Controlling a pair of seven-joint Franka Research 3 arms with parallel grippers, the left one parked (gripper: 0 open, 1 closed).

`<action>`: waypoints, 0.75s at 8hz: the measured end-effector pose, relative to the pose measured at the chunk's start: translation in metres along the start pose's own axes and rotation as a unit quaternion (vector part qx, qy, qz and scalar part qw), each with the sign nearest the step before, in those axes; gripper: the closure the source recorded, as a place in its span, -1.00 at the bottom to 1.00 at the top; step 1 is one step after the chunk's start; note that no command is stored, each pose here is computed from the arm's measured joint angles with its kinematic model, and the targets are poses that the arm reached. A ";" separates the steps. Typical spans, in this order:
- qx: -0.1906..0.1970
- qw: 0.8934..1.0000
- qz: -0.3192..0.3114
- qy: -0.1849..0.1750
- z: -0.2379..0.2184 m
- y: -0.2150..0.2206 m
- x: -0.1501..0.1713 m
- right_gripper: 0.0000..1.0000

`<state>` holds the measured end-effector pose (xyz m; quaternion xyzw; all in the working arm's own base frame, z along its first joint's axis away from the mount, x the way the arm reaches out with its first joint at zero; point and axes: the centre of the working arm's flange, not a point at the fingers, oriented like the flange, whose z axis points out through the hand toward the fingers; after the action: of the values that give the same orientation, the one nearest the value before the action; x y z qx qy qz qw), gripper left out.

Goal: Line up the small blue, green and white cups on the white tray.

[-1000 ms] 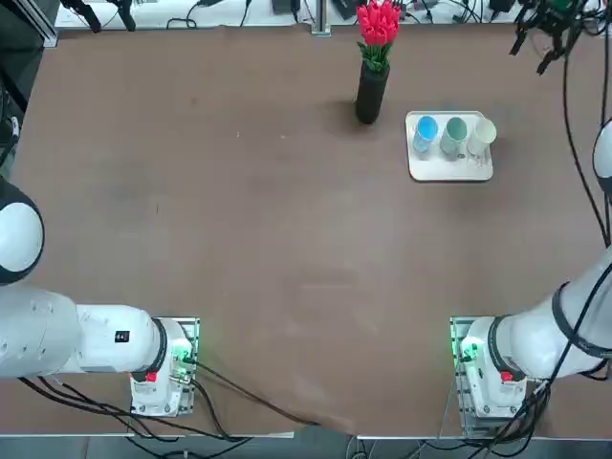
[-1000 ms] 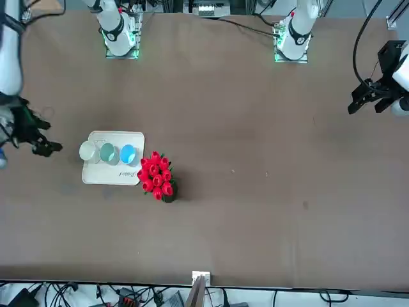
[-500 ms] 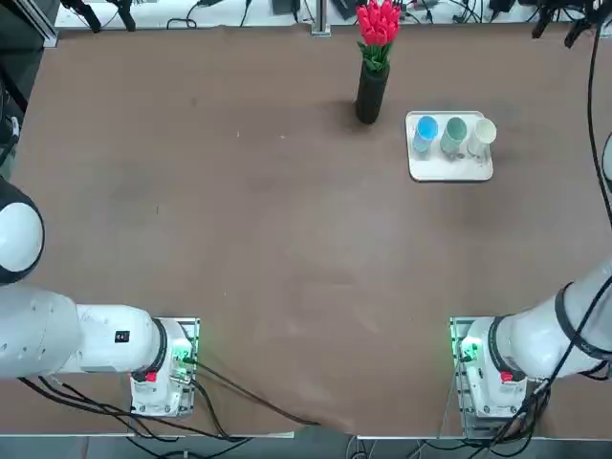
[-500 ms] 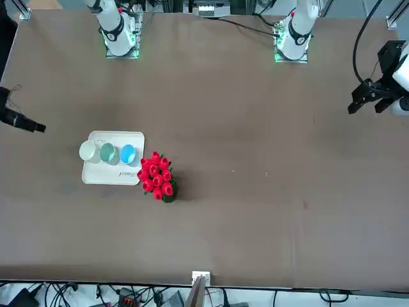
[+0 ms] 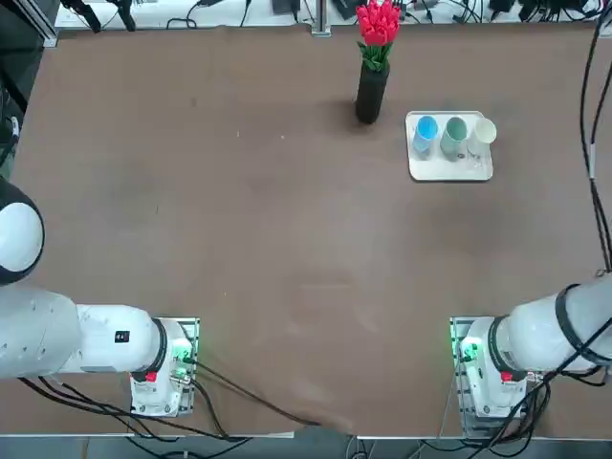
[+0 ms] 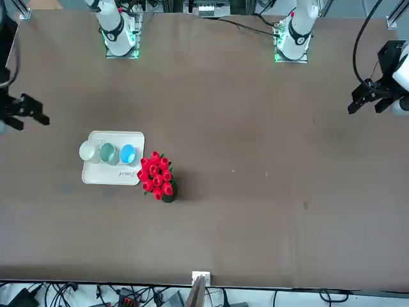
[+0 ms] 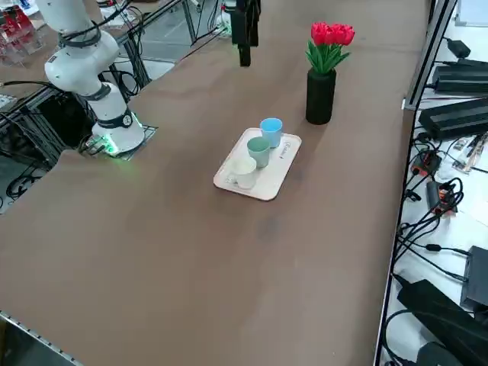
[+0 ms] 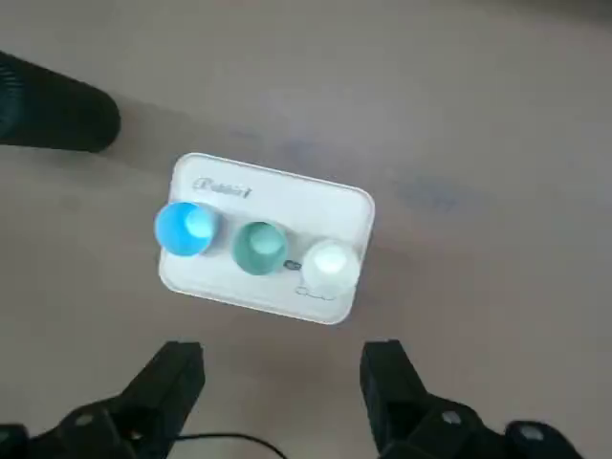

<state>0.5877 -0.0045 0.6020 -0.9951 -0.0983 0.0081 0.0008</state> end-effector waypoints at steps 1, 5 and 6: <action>-0.002 1.000 0.005 0.008 0.003 -0.015 -0.010 -1.00; -0.005 1.000 0.011 -0.001 0.018 -0.027 -0.031 -1.00; -0.004 1.000 0.012 -0.001 0.019 -0.027 -0.031 -1.00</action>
<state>0.5515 0.0157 0.5837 -0.9962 -0.0865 0.0089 -0.0038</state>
